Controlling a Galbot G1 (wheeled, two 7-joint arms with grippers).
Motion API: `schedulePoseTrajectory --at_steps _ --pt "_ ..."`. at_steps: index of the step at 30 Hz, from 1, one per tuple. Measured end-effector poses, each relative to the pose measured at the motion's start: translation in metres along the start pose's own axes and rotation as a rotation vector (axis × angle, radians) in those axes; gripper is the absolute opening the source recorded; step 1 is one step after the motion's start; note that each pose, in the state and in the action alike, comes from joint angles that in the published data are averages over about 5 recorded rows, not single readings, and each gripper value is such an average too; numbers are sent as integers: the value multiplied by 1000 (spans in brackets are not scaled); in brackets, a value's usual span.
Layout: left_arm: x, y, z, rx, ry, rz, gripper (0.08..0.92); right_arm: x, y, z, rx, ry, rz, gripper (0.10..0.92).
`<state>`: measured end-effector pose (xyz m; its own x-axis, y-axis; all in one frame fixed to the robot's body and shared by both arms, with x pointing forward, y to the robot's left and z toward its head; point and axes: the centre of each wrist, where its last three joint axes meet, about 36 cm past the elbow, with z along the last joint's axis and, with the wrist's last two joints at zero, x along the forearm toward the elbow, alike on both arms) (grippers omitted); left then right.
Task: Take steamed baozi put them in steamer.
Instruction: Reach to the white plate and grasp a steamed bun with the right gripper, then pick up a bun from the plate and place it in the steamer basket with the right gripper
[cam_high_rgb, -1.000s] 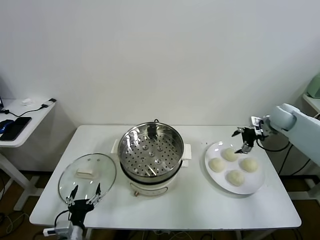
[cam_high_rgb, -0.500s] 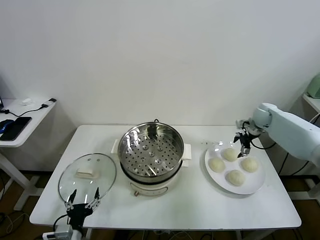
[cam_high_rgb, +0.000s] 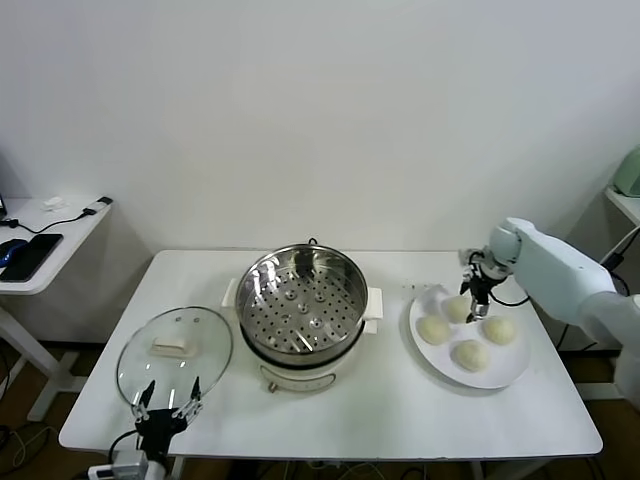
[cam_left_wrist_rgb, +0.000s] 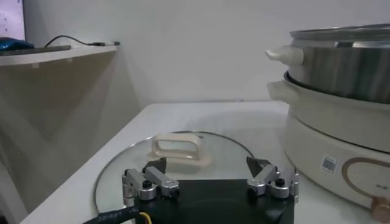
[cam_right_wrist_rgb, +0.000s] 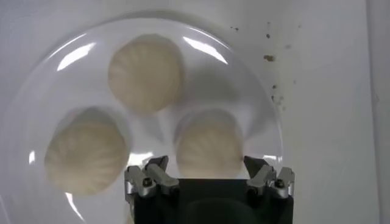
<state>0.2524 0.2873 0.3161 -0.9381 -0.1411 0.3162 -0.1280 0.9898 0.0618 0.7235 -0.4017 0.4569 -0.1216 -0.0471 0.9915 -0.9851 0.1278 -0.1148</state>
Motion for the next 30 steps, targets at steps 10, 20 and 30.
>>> schedulePoseTrajectory --at_steps 10,20,30 --pt "2 -1 0 -5 0 0 823 7 -5 1 -12 -5 4 644" --pt "5 -3 -6 -5 -12 6 823 84 -21 -25 78 -54 57 620" --pt "5 -9 -13 -6 -26 24 823 225 -12 -156 452 -176 119 619"
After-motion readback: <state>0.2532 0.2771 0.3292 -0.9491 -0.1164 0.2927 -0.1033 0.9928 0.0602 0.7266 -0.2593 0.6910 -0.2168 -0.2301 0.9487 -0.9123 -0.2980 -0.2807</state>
